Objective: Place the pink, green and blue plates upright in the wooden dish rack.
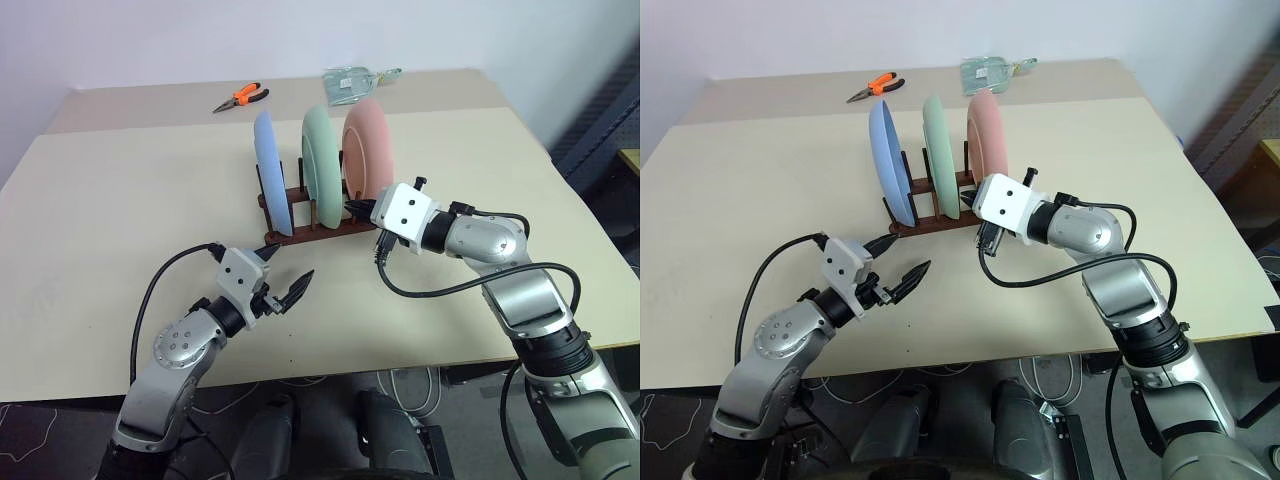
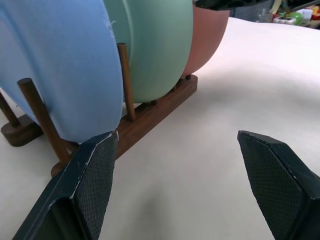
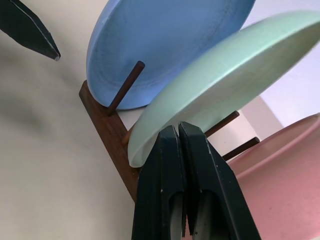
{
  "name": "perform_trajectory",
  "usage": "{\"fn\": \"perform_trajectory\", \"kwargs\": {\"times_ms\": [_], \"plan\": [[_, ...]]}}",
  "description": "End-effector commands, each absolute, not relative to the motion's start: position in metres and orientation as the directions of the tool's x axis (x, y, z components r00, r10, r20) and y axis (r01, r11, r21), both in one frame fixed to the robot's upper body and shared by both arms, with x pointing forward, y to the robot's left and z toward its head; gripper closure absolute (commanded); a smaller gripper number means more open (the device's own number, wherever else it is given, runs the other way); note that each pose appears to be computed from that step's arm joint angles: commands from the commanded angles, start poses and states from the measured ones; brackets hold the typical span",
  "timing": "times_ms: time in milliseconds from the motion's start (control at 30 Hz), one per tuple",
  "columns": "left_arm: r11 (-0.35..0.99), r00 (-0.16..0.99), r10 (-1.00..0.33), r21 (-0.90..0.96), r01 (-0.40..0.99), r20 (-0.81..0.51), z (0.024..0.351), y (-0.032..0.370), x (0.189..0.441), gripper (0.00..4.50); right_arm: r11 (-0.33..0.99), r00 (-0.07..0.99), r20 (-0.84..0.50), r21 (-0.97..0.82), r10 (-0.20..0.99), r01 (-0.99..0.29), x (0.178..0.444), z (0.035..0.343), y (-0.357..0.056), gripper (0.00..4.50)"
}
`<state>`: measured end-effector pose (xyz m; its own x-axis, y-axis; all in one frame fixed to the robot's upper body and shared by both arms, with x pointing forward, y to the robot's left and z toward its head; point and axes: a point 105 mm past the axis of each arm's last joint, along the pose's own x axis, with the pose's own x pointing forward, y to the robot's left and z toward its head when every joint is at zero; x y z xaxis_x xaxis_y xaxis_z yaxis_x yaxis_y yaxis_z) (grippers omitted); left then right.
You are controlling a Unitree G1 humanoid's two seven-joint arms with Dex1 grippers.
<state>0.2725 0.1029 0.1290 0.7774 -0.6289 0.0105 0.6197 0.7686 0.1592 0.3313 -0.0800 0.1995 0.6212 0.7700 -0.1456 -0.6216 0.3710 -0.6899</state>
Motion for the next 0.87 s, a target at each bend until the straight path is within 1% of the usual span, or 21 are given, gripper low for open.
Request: {"fn": "perform_trajectory", "kwargs": {"times_ms": [33, 167, 200, 267, 333, 467, 567, 667, 867], "plan": [[0.767, 0.774, -0.631, 0.182, 0.615, 0.042, 0.140, 0.103, 0.268, 0.57, 0.364, 0.613, -0.106, -0.722, 0.783, -0.589, 0.328, 0.212, -0.077, 4.46], [0.784, 0.798, -0.603, 0.196, 0.590, 0.011, 0.133, 0.115, 0.269, 0.57, 0.342, 0.619, -0.180, -0.701, 0.765, -0.626, 0.324, 0.194, -0.091, 4.46], [0.798, 0.815, -0.579, 0.202, 0.567, -0.002, 0.131, 0.123, 0.271, 0.57, 0.344, 0.613, -0.211, -0.671, 0.761, -0.657, 0.321, 0.186, -0.099, 4.46], [0.855, 0.882, -0.469, 0.224, 0.468, -0.051, 0.120, 0.164, 0.274, 0.57, 0.426, 0.631, -0.220, -0.571, 0.744, -0.702, 0.318, 0.171, -0.124, 4.46], [0.882, 0.916, -0.390, 0.248, 0.400, -0.092, 0.112, 0.195, 0.271, 0.57, 0.508, 0.661, -0.200, -0.494, 0.723, -0.705, 0.320, 0.163, -0.145, 4.46], [0.894, 0.935, -0.328, 0.277, 0.353, -0.132, 0.103, 0.224, 0.265, 0.57, 0.615, 0.720, -0.157, -0.418, 0.676, -0.668, 0.331, 0.158, -0.171, 4.46], [0.895, 0.939, -0.313, 0.287, 0.342, -0.143, 0.101, 0.230, 0.263, 0.57, 0.643, 0.750, -0.165, -0.419, 0.641, -0.642, 0.340, 0.151, -0.184, 4.46], [0.901, 0.940, -0.317, 0.267, 0.341, -0.129, 0.103, 0.229, 0.263, 0.57, 0.665, 0.754, -0.148, -0.383, 0.641, -0.641, 0.342, 0.148, -0.187, 4.46], [0.904, 0.940, -0.317, 0.261, 0.340, -0.126, 0.099, 0.230, 0.262, 0.57, 0.680, 0.778, -0.140, -0.407, 0.613, -0.610, 0.352, 0.142, -0.187, 4.46]]}}
